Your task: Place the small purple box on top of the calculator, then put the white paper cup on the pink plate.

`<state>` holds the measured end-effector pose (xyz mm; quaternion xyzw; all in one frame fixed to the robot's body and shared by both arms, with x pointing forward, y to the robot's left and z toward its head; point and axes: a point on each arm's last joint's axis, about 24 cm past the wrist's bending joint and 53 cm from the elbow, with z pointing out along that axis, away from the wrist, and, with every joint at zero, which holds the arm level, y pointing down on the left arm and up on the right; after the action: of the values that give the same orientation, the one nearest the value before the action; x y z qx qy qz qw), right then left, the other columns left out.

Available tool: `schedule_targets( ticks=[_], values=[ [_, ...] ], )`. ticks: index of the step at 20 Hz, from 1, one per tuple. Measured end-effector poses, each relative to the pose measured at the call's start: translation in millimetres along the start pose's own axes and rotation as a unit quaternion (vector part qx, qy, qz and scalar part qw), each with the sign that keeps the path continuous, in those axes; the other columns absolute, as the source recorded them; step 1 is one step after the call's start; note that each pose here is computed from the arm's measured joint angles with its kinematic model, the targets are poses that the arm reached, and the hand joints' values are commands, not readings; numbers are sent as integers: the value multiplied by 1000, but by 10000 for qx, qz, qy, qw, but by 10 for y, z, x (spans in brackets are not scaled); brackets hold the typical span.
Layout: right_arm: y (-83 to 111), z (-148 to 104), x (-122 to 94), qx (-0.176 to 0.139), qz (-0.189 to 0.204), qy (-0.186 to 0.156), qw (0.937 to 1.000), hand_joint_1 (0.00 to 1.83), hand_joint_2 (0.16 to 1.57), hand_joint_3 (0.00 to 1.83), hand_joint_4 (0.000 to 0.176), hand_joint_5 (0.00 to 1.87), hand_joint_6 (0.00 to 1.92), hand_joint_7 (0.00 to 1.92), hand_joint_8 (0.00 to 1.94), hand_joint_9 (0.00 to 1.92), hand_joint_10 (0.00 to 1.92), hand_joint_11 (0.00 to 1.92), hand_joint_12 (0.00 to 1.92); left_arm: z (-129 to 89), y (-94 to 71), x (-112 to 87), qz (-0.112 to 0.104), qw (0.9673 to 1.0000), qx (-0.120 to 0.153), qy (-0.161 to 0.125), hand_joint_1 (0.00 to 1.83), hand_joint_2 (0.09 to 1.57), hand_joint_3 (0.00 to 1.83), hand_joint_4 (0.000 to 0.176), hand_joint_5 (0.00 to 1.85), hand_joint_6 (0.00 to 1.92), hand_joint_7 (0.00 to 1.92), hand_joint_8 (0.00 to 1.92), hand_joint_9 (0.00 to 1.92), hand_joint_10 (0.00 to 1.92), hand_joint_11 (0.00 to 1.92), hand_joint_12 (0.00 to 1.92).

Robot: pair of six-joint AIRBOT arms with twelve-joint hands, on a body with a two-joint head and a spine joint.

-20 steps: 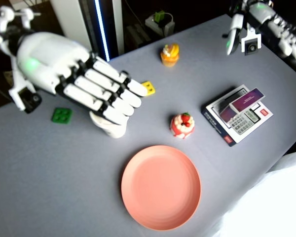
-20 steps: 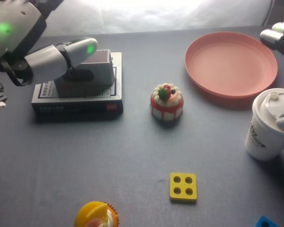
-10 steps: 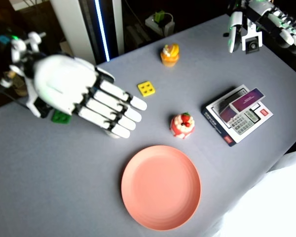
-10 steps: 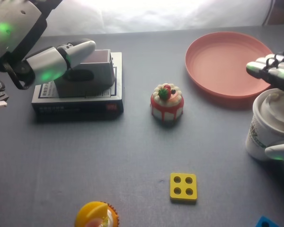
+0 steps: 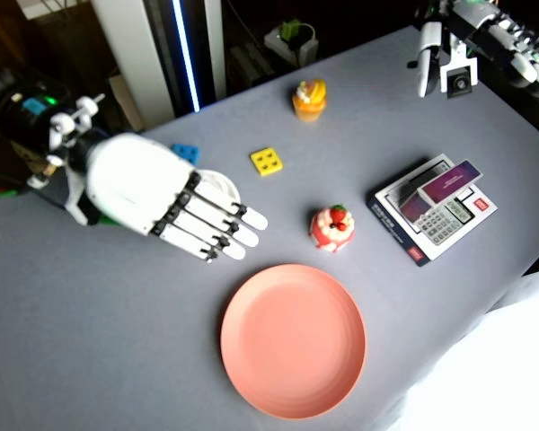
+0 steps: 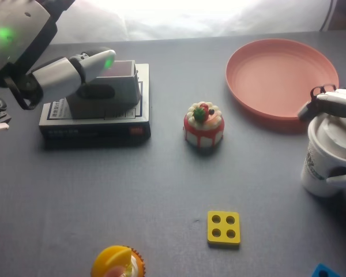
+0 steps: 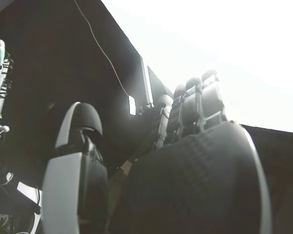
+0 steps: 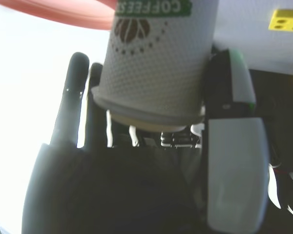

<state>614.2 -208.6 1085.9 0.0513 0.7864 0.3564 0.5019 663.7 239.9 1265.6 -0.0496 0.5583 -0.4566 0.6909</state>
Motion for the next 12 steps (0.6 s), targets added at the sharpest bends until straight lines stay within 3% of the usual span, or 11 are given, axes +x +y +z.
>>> schedule_targets(
  ticks=[1, 2, 3, 5, 6, 7, 9, 11, 12],
  values=[
    [19, 14, -7, -14, -15, 9, 10000, 1412, 1280, 14, 0, 299, 1290, 538, 1516, 599, 1780, 518, 1921, -13, 22, 19, 3, 10000, -36, 36, 656, 1261, 3, 60, 39, 9, 0, 0, 0, 0, 0, 0],
    [26, 16, -13, -24, -18, 2, 10000, 1311, 1294, 8, 0, 300, 1337, 593, 1573, 436, 1818, 473, 1921, -13, 26, 23, 3, 10000, -44, 44, 657, 1260, 2, 59, 39, 9, 0, 0, 0, 0, 0, 0],
    [65, 25, -35, -77, -40, -19, 10000, 1320, 1215, 0, 0, 275, 1327, 378, 1411, 365, 1798, 397, 1921, -13, 26, 16, -9, 10000, -43, 29, 648, 1263, 3, 58, 38, 8, 0, 0, 0, 0, 0, 0],
    [166, 29, -147, -225, -90, -153, 9996, 1360, 1179, 0, 0, 243, 1323, 292, 1431, 336, 1834, 324, 1921, -19, 20, 10, -14, 10000, -26, 14, 640, 1274, 7, 52, 34, 5, 0, 0, 0, 0, 0, 0],
    [211, 41, -247, -303, -83, -299, 9991, 1316, 1177, 0, 0, 225, 1299, 311, 1409, 396, 1804, 461, 1921, -28, 23, 13, -31, 10000, -22, 18, 651, 1277, 7, 61, 43, 8, 0, 0, 0, 0, 0, 0],
    [247, 64, -359, -369, -103, -440, 9983, 1296, 1182, 0, 0, 217, 1268, 350, 1366, 429, 1763, 494, 1921, -36, 28, 20, -60, 10000, -27, 30, 650, 1276, 6, 88, 34, 4, 0, 0, 0, 0, 0, 0],
    [283, 97, -552, -447, -102, -687, 9966, 1319, 1194, 0, 0, 195, 1302, 260, 1263, 347, 1617, 414, 1921, -65, 32, 53, -99, 9999, -33, 71, 638, 1279, 5, 62, 48, 8, 0, 0, 0, 0, 0, 0],
    [282, 188, -729, -477, -4, -956, 9943, 1343, 1207, 0, 0, 227, 1203, 208, 1163, 287, 1632, 301, 1921, -96, 44, 90, -131, 9998, -53, 119, 612, 1286, 7, 62, 44, 6, 0, 0, 0, 0, 0, 0],
    [291, 241, -799, -491, 53, -1053, 9932, 1364, 1218, 0, 0, 196, 1171, 167, 1150, 237, 1617, 180, 1921, -101, 36, 98, -156, 9998, -43, 119, 611, 1283, 5, 70, 45, 6, 0, 0, 0, 0, 24, 11]
  ],
)
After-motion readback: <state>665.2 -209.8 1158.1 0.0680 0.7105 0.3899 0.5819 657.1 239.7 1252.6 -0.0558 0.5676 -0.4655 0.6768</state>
